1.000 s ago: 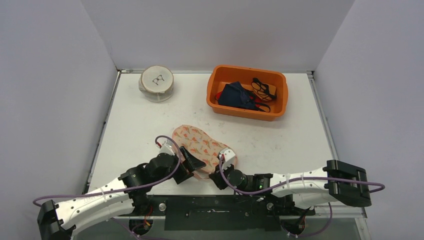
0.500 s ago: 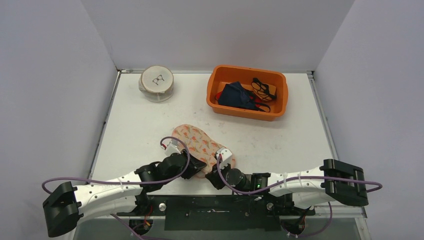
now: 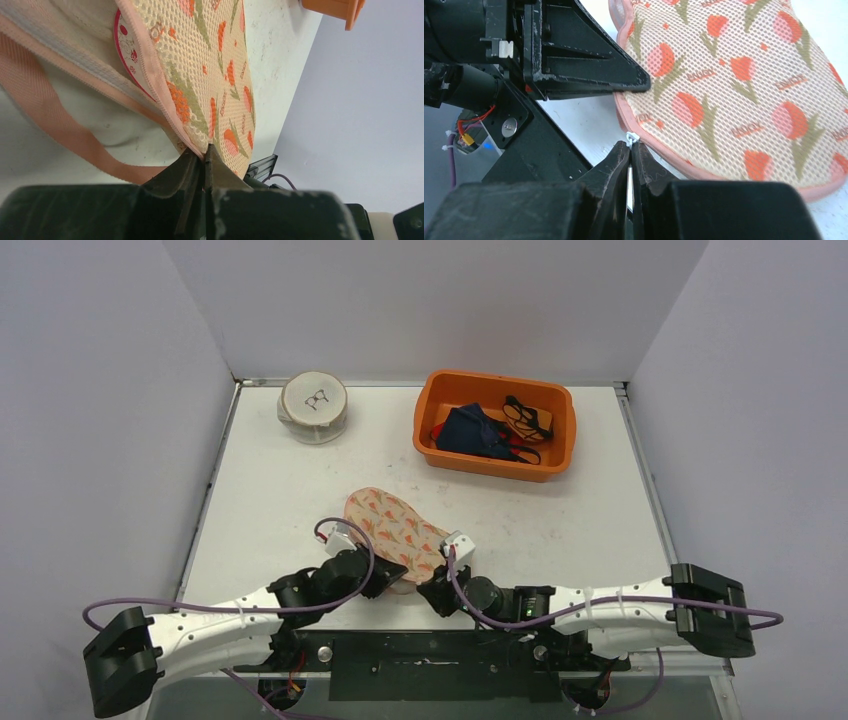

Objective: Unzip the laundry bag and remove the bra
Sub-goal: Unzip the laundry bag at the center of the board.

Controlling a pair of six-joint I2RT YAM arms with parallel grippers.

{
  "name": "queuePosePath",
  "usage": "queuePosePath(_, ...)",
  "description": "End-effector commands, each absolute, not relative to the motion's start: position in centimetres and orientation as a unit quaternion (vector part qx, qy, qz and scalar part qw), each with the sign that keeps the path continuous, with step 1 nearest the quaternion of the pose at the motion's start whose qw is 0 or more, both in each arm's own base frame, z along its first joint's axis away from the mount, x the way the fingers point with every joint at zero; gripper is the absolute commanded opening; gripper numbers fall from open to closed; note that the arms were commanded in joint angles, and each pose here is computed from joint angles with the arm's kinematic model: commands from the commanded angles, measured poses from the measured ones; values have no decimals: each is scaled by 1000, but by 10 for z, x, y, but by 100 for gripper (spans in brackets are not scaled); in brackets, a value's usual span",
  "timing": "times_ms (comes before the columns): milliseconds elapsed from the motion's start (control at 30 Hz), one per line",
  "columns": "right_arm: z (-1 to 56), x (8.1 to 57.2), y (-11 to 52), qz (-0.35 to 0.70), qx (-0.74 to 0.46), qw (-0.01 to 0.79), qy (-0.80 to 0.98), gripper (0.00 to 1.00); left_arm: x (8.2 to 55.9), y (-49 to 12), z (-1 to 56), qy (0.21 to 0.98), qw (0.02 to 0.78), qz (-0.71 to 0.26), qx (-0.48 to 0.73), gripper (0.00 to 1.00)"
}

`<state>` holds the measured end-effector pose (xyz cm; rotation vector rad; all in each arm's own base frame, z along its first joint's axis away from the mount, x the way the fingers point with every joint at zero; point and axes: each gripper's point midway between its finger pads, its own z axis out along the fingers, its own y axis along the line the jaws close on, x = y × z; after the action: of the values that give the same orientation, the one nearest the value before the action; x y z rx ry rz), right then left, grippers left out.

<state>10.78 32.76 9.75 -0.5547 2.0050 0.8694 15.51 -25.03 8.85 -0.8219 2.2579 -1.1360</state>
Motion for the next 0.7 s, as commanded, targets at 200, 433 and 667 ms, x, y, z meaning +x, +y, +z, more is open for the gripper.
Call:
queuePosePath(200,97,112,293,319,-181,440,820,5,172,-227,89,811,284,-404,-313,0)
queuePosePath(433,93,120,272,290,-152,452,830,5,176,-237,103,808,280,-444,-267,0)
queuePosePath(667,96,116,268,301,-160,450,826,5,186,-251,107,823,278,-452,-202,0)
